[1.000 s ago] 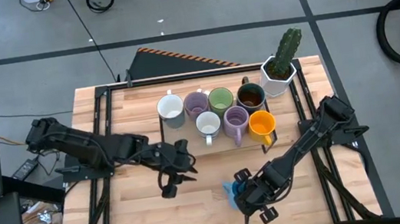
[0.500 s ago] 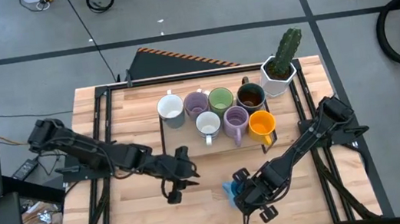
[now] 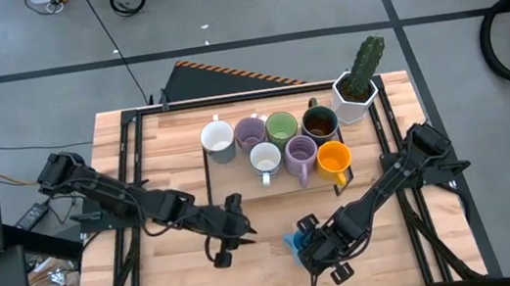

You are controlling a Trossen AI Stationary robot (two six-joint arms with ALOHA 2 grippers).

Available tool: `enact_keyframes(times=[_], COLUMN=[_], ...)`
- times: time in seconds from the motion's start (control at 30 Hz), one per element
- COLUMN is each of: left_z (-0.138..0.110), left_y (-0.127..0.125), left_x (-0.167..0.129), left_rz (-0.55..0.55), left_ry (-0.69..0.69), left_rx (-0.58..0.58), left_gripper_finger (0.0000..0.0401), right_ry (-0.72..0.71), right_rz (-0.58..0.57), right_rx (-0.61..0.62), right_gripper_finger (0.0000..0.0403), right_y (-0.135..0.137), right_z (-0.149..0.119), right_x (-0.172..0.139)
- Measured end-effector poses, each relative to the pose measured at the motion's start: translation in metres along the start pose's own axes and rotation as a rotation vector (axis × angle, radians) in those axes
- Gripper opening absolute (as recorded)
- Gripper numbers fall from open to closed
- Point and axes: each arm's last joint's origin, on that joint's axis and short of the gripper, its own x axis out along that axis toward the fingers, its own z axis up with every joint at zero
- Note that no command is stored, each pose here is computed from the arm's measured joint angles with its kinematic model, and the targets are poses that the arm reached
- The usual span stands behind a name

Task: Place coffee mugs
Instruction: Put the blue mug on the shelf

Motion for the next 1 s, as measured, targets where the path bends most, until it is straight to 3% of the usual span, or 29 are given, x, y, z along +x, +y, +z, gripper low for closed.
enact_keyframes(times=[0.27,0.5,0.7,1.0], left_z=[0.0,0.004,-0.001,-0.003], left_y=[-0.004,-0.004,-0.004,-0.004], left_x=[0.0,0.001,0.015,0.029], left_rz=[0.001,0.039,0.055,0.058], left_ry=[-0.014,-0.056,-0.048,-0.077], left_rx=[-0.017,-0.021,-0.014,0.007], left_gripper_finger=[0.0115,0.0117,0.0143,0.0182], right_ry=[0.068,0.095,0.089,0.069], right_rz=[-0.01,-0.086,-0.118,-0.178], right_rx=[-0.042,-0.06,-0.108,-0.151], right_gripper_finger=[0.0062,0.0062,0.0066,0.0133], right_y=[0.007,0.004,0.003,0.003], right_z=[-0.003,-0.006,-0.006,-0.002], right_x=[0.024,0.026,0.026,0.021])
